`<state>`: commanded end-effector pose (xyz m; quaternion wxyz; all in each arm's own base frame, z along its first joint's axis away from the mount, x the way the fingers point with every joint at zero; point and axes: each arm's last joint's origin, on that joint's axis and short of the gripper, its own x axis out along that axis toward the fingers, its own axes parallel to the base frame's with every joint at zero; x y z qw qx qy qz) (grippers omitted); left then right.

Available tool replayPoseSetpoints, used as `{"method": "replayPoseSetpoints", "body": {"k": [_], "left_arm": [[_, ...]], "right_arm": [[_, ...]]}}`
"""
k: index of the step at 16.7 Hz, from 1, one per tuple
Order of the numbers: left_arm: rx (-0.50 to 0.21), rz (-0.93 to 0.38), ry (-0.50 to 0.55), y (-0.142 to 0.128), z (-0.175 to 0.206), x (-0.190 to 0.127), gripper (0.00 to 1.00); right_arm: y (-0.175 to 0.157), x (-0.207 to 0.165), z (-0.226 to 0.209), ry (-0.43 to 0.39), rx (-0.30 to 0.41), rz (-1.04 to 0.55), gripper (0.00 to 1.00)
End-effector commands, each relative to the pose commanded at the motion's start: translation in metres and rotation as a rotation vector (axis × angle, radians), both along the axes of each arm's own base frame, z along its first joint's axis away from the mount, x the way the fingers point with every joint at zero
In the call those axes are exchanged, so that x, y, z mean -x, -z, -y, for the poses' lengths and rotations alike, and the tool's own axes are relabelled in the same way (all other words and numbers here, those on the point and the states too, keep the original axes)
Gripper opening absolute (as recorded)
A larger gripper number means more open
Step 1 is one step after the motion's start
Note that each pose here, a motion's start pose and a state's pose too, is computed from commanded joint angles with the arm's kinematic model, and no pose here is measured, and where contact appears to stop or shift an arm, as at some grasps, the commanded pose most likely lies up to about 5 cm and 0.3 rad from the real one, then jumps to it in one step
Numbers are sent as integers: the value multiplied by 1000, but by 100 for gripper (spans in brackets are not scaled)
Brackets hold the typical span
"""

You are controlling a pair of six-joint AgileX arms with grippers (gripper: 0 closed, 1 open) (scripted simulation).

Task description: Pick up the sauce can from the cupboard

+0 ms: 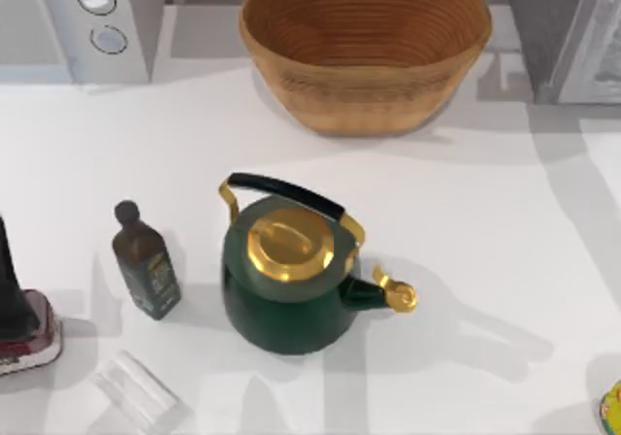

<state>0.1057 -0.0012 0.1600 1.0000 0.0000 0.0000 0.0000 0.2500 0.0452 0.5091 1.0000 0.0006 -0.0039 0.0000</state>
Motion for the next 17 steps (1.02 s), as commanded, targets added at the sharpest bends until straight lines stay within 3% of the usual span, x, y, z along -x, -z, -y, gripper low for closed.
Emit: {"method": "replayPoseSetpoints", "body": {"k": [17], "left_arm": [[0, 0, 0, 0, 0, 0, 100]], "right_arm": [[1, -23, 2, 10, 1, 2, 100]]}}
